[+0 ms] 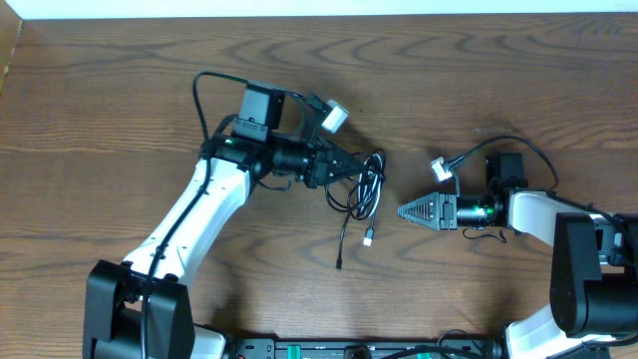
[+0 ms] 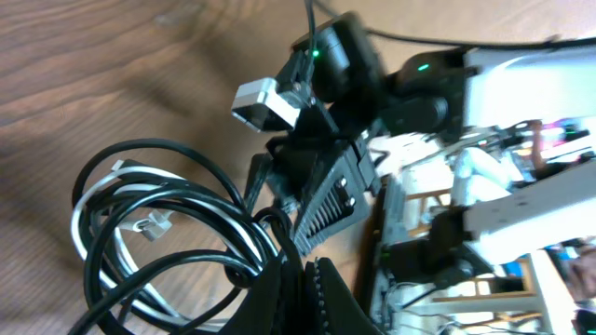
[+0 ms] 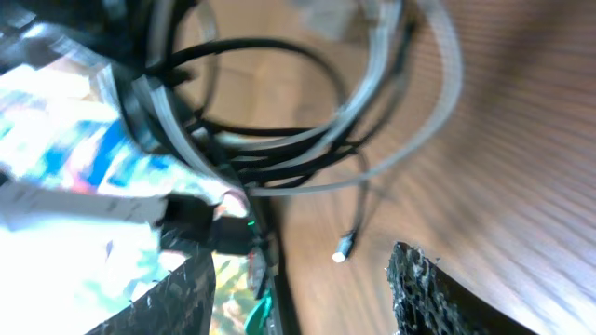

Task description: Untangle cables

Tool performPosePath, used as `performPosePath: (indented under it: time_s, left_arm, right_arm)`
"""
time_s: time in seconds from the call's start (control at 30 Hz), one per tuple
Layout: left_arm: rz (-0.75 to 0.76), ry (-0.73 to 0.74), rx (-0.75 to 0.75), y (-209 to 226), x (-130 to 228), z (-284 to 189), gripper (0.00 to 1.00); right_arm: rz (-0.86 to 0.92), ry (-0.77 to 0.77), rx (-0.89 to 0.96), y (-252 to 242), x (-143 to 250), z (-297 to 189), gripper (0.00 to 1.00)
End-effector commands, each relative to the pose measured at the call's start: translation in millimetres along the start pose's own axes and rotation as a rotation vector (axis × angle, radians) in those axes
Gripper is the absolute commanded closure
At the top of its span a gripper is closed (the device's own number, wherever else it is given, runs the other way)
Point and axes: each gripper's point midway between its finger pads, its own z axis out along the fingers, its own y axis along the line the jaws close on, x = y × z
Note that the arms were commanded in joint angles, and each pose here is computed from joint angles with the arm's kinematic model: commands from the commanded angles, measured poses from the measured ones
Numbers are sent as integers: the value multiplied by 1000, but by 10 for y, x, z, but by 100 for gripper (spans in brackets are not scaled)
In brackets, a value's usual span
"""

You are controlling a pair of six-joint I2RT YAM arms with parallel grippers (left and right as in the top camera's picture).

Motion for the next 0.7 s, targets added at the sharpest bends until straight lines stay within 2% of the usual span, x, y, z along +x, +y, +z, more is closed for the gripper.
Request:
performPosePath:
  time_s: [0.0, 0.17, 0.5, 0.67]
  left_arm:
    - [24, -35, 152, -259, -87, -127, 92]
    - [16, -51, 199, -312, -112, -201, 92]
    - [19, -52, 279, -445, -111, -232, 92]
    - [18, -52, 279, -445, -111, -232, 92]
  right_arm:
    - [-153, -5, -172, 292, 24, 48, 44]
    - [-218, 45, -196, 348, 83, 190, 48]
    - [-286, 106, -229, 429, 98, 373, 70]
    - [-293, 104, -230, 436, 65, 376, 72]
